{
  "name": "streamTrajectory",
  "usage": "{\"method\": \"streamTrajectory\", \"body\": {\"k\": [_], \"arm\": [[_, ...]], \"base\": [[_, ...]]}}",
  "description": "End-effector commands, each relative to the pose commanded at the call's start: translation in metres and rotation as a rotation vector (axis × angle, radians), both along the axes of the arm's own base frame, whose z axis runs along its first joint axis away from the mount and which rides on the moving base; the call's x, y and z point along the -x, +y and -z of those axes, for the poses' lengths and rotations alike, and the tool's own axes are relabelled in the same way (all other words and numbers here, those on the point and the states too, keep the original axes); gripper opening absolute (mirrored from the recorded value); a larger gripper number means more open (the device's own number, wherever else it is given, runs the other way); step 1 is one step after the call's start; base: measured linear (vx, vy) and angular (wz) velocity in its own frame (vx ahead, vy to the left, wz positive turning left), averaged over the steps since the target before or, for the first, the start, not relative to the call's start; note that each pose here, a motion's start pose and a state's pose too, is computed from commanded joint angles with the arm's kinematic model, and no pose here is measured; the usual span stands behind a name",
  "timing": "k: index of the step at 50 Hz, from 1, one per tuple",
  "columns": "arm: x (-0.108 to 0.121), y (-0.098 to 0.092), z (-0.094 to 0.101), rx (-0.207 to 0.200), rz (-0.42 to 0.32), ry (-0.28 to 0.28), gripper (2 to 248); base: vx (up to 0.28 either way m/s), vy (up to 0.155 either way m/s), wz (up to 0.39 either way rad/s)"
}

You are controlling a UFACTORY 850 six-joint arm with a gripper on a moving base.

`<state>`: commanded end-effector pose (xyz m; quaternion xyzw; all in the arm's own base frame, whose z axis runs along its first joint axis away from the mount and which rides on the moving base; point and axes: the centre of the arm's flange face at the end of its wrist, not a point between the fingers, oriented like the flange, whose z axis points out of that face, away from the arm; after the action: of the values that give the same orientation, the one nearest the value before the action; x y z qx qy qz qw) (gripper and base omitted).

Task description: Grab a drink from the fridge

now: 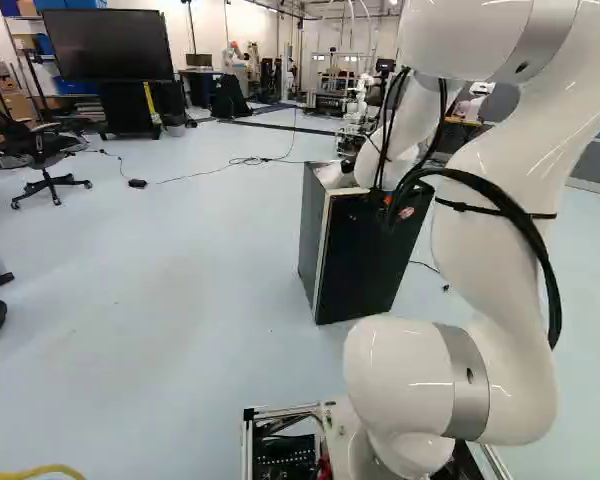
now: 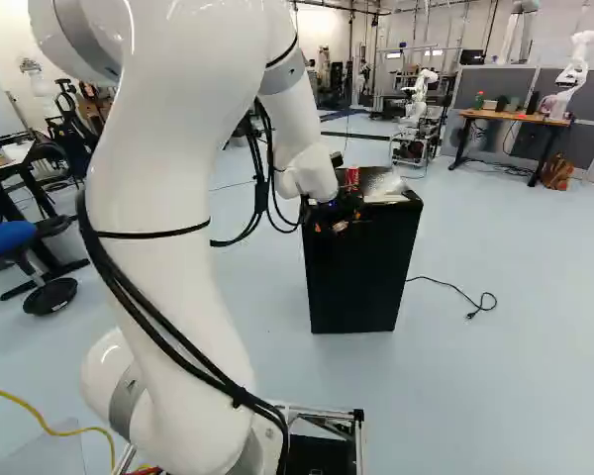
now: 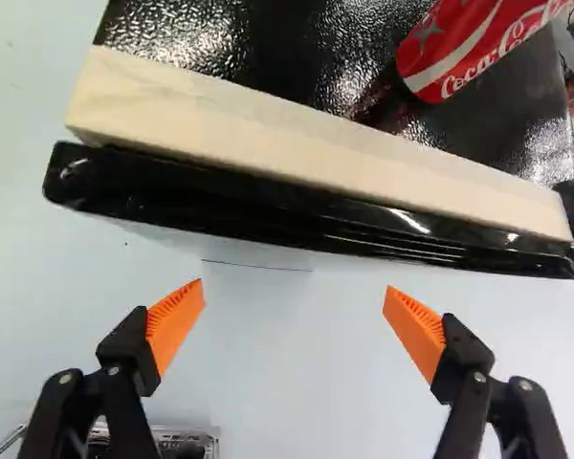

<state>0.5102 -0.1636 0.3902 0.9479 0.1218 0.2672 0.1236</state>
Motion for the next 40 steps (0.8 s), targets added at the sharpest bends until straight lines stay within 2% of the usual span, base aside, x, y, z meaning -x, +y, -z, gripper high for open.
{"method": "streamTrajectory", "body": {"k": [19, 30, 40], "arm": [[0.032, 0.001, -0.004, -0.013, 0.007, -0.033, 247], [0.049, 0.001, -0.007, -0.026, 0.005, -0.09, 247], [0.062, -0.001, -0.012, -0.039, 0.004, -0.164, 247]], "base": [[0.0, 0.0, 0.0], [0.0, 0.0, 0.0], [0.0, 0.0, 0.0]]}}
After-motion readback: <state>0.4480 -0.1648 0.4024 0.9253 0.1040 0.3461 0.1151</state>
